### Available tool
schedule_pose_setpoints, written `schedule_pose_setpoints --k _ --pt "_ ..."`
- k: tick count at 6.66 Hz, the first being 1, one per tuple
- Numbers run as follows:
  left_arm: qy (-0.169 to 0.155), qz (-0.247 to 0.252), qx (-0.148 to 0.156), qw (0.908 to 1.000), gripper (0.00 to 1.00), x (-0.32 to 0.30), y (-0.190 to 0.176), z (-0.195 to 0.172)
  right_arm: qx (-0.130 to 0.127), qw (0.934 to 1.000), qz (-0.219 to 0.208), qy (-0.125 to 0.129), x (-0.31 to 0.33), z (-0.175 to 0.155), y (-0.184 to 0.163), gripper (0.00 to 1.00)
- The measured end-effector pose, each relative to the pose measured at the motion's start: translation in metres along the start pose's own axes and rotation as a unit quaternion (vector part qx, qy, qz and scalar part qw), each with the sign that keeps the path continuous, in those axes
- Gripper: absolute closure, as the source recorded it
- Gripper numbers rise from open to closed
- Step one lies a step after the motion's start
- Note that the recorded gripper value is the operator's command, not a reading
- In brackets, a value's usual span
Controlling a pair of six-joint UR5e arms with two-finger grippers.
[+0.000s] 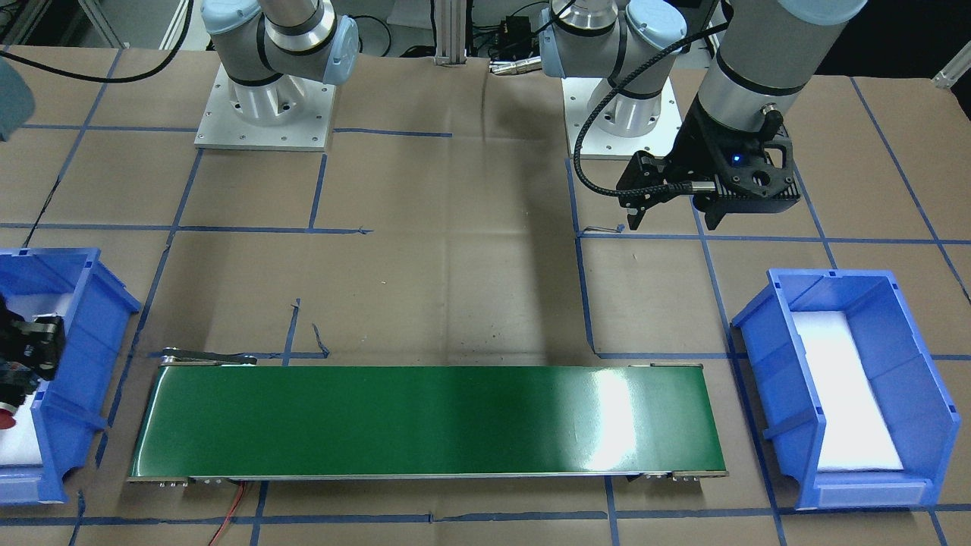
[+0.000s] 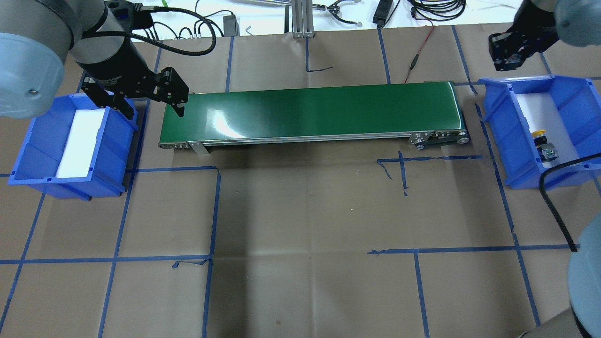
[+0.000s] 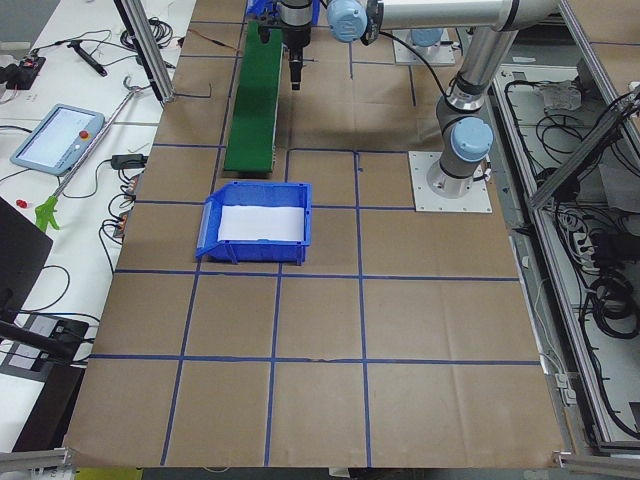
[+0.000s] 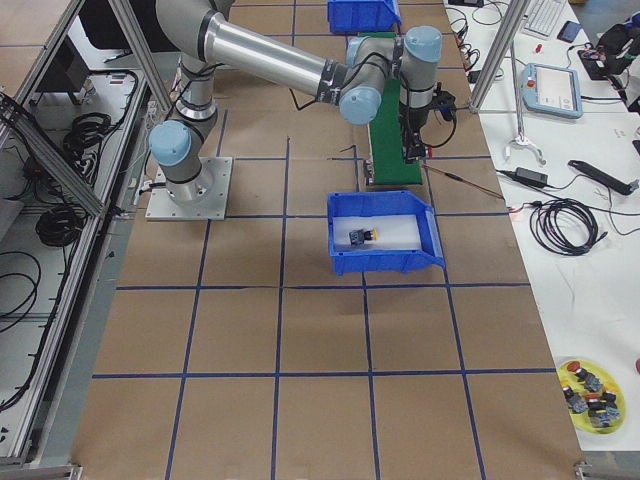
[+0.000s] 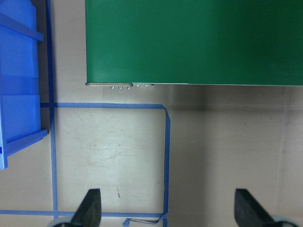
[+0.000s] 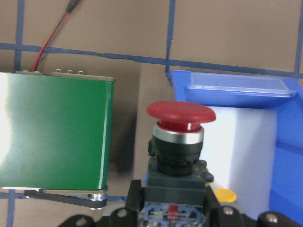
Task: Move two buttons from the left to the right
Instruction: 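Carry the red button with the right gripper into the blue bin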
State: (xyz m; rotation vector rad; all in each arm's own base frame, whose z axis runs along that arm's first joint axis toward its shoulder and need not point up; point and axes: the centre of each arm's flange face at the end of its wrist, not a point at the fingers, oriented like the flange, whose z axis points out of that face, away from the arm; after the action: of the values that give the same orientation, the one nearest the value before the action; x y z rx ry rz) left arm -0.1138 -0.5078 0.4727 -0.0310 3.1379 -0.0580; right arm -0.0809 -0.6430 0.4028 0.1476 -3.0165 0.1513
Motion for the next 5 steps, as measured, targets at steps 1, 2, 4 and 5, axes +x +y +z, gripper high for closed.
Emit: schedule_pose_setpoints --k 1,2,4,5 --pt "0.000 0.000 0.000 1.0000 0.00 0.000 0.000 0.000 0.001 1.0000 -0.009 -0.003 0.035 0.002 0.010 0.99" --pt "0.000 -0.001 0.000 1.0000 0.00 0.000 0.000 0.001 -0.002 0.9998 -0.019 -0.010 0.058 0.011 0.019 0.99" --pt "0.001 -0.001 0.000 1.0000 0.00 0.000 -0.001 0.001 0.002 0.9994 -0.025 -0.025 0.083 0.044 0.037 0.99" --pt "0.001 -0.001 0.000 1.0000 0.00 0.000 -0.001 0.000 0.012 0.9989 -0.031 -0.033 0.095 0.062 0.042 0.99"
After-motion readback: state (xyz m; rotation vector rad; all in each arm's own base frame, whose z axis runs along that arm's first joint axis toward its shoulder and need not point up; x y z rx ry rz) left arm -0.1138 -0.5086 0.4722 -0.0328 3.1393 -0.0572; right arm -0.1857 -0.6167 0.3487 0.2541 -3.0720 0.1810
